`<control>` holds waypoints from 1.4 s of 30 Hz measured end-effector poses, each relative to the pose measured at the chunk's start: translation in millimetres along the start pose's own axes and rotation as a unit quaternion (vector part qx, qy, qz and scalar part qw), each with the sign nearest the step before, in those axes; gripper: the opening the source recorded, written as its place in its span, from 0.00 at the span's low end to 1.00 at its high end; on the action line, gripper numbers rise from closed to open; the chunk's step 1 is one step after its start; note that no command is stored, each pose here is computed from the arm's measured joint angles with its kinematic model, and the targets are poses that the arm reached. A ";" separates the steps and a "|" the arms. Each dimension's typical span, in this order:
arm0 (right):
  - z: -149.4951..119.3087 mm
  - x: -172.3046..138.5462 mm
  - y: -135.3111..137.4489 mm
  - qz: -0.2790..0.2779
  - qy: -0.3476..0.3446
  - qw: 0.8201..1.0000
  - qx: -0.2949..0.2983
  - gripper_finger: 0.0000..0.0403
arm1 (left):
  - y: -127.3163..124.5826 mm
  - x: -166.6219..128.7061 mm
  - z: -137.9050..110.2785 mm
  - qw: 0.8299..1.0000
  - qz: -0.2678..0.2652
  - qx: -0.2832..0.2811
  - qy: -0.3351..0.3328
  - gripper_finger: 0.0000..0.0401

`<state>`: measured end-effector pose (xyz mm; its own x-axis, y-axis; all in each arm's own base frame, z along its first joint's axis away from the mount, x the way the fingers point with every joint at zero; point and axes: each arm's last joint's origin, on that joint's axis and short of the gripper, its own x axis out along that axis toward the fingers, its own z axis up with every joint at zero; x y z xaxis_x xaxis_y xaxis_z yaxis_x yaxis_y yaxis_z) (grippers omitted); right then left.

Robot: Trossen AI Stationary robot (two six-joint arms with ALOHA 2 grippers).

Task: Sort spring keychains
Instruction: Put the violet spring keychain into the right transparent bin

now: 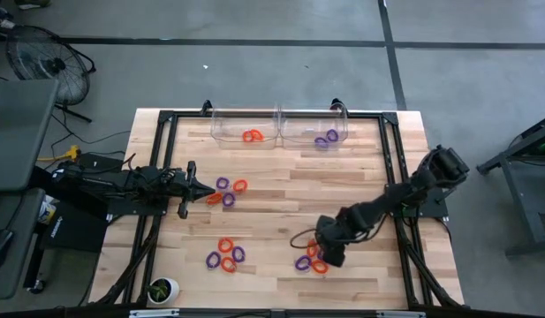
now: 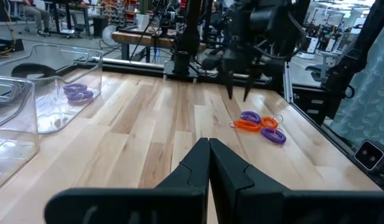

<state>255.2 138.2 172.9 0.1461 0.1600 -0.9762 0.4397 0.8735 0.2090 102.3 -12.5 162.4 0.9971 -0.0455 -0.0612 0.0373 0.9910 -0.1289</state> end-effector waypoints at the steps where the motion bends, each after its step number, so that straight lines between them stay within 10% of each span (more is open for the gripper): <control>1: -3.2 3.2 0.7 0.007 0.003 1.000 -0.005 0.39 | 0.0 0.0 0.0 1.000 0.000 0.000 0.000 0.00; 42: -13.2 43.5 9.4 -0.044 -0.049 0.970 -0.232 0.55 | 0.0 0.0 0.0 1.000 0.000 0.000 0.000 0.00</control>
<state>253.9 159.4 131.6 0.2186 0.0505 -0.9745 0.0105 0.9985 0.0540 102.4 -12.5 162.3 0.9971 -0.0447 -0.0615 0.0365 0.9910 -0.1288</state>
